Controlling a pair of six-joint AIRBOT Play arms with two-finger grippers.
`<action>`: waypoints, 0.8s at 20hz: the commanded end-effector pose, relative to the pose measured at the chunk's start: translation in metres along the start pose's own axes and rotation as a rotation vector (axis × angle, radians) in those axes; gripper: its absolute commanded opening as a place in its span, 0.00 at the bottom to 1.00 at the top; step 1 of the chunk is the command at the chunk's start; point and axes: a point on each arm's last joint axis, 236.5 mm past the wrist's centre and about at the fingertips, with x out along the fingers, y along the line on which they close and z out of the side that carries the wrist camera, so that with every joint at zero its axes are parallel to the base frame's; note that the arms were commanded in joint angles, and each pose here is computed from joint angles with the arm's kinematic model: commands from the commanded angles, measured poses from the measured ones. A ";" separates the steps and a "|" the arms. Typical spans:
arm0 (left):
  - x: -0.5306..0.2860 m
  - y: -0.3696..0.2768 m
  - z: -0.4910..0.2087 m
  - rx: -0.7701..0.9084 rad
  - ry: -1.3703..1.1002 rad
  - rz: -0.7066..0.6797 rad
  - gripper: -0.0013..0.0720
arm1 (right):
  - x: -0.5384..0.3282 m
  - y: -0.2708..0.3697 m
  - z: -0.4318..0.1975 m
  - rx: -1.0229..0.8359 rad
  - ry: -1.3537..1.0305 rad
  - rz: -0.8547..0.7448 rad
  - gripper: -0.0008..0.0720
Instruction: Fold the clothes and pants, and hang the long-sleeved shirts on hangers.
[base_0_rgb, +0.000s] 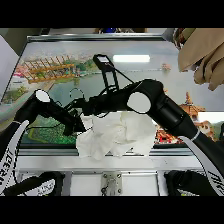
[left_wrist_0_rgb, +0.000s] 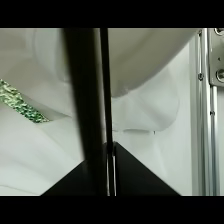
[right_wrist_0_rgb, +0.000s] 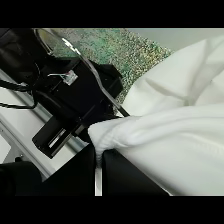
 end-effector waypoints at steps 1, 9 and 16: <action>0.000 0.000 0.001 0.000 -0.003 0.000 0.04 | 0.016 0.011 -0.011 -0.040 0.028 0.016 0.04; 0.000 0.000 0.001 -0.001 -0.003 0.000 0.04 | 0.012 0.011 -0.011 -0.088 0.028 0.014 0.59; 0.000 0.000 0.001 0.000 -0.003 0.000 0.04 | -0.036 -0.015 -0.017 -0.059 0.077 -0.042 0.74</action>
